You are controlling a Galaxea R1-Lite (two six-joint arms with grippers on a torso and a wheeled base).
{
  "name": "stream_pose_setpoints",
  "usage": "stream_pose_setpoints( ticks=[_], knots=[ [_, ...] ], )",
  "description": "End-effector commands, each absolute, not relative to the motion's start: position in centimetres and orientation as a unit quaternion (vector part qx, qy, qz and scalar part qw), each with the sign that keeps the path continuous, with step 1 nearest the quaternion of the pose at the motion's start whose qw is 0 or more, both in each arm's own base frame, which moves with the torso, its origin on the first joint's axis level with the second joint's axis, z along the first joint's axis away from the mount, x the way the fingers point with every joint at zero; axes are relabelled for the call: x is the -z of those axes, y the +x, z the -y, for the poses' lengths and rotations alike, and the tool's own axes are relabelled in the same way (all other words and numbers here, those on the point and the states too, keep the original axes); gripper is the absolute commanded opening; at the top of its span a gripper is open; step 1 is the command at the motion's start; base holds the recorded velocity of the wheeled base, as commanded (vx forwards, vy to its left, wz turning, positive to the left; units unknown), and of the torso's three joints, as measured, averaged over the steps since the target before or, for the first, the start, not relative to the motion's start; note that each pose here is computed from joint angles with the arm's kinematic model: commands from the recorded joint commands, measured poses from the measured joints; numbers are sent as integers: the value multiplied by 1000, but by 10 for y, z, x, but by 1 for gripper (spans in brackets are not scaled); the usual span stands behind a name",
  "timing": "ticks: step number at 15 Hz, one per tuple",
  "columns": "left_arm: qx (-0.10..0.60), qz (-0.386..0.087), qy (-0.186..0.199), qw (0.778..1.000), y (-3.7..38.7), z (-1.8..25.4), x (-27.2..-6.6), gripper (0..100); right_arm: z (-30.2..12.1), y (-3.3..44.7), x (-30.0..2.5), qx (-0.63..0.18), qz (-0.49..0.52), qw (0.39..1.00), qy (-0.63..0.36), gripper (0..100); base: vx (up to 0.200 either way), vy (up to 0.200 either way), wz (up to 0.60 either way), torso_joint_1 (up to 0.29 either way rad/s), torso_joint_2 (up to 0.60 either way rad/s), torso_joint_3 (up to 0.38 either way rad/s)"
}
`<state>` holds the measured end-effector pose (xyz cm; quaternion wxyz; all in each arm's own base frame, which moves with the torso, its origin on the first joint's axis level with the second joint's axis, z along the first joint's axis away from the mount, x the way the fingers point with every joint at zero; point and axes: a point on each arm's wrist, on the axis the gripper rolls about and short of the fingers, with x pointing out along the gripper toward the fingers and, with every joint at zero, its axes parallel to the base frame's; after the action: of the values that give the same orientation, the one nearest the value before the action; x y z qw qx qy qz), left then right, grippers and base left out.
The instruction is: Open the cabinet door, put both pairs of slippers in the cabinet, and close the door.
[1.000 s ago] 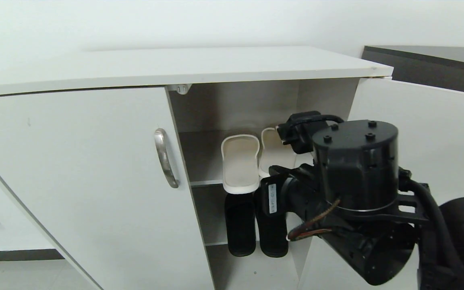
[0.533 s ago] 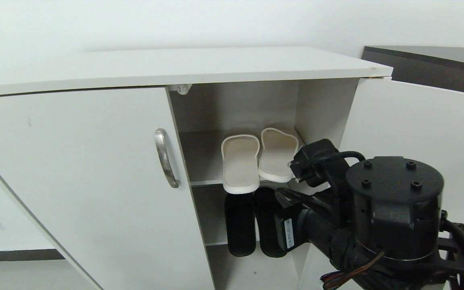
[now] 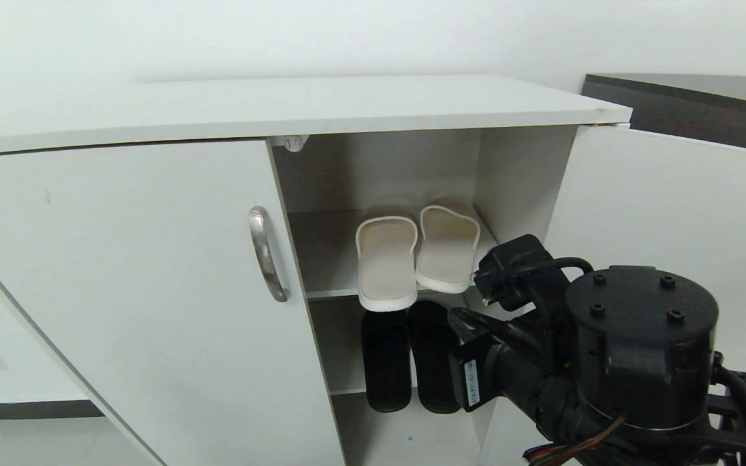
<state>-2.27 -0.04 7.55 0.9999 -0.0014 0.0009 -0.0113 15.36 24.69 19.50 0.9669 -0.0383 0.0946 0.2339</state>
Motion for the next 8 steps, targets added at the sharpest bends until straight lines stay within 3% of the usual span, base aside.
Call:
stream_pose_setpoints(
  ticks=[1, 8],
  knots=[
    [11, -1, -2, 1000, -23, 0, -76, 0, -249, 155, -191, -233, -99, 967, -43, 0, -200, 0, 0, 2, 2, 2],
    [12, -1, -2, 1000, -23, 0, -76, 0, -249, 156, -191, -232, -100, 967, -44, 0, -200, 0, 0, 1, 0, 4]
  ],
)
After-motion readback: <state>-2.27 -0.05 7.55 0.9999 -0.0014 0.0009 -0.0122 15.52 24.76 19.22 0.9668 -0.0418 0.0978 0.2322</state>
